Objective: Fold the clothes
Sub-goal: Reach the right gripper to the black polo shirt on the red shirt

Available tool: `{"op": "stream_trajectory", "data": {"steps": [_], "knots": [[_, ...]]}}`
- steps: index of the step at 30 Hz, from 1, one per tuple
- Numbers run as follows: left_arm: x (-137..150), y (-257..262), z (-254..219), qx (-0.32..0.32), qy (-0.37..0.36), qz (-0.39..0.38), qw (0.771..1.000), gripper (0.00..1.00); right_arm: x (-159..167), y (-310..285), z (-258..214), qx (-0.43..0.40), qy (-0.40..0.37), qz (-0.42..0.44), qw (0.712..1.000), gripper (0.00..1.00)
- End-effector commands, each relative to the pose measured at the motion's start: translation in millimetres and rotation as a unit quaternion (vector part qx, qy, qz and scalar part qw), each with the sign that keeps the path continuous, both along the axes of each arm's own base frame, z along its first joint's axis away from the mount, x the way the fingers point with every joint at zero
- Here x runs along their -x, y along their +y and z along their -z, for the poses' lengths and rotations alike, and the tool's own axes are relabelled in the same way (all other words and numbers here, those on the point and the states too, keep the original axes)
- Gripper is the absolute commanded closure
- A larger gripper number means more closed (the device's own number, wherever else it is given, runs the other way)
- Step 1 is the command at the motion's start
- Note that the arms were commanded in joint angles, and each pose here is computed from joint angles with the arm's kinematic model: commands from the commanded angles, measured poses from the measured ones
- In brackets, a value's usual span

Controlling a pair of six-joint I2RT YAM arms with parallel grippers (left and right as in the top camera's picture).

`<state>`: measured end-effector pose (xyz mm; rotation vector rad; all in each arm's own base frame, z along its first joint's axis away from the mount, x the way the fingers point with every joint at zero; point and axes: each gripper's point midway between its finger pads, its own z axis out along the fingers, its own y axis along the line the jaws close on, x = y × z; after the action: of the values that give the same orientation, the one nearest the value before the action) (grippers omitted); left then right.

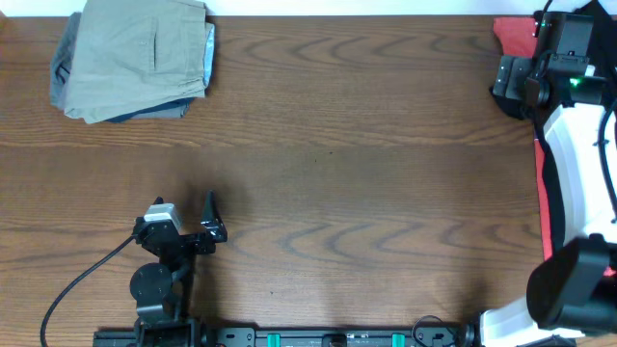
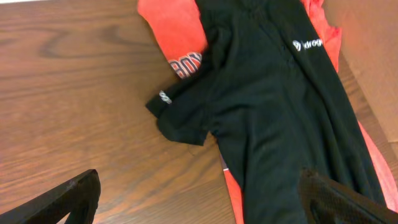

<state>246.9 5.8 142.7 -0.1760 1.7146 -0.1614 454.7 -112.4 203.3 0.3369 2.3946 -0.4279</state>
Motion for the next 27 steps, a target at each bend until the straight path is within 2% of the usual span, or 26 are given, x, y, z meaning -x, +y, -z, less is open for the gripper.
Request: {"op": "stream_trajectory", "data": {"steps": [1, 10, 15, 17, 20, 25, 27], "knots": [[1.5, -2.2, 16.0, 0.001, 0.025, 0.007, 1.0, 0.02, -6.0, -22.3, 8.4, 0.011, 0.009, 0.019, 1.0, 0.01], [1.5, -2.2, 16.0, 0.001, 0.025, 0.007, 1.0, 0.02, -15.4, -31.0, 100.2, -0.034, 0.09, 0.021, 0.995, 0.01], [1.5, -2.2, 16.0, 0.001, 0.025, 0.007, 1.0, 0.02, -20.3, -32.0, 129.4, -0.043, 0.105, 0.028, 0.993, 0.14], [1.5, -2.2, 16.0, 0.001, 0.025, 0.007, 1.0, 0.02, -24.3, -32.5, 139.2, -0.048, 0.104, 0.03, 0.993, 0.17], [1.5, -2.2, 16.0, 0.001, 0.025, 0.007, 1.0, 0.02, -32.3, -34.1, 150.3, -0.068, 0.086, 0.048, 0.993, 0.16], [1.5, -2.2, 16.0, 0.001, 0.025, 0.007, 1.0, 0.02, -44.1, -30.8, 170.9, -0.145, 0.06, 0.046, 0.987, 0.18], [1.5, -2.2, 16.0, 0.001, 0.025, 0.007, 1.0, 0.02, -43.5, -39.0, 180.8, -0.153, 0.057, 0.066, 0.984, 0.15]]}}
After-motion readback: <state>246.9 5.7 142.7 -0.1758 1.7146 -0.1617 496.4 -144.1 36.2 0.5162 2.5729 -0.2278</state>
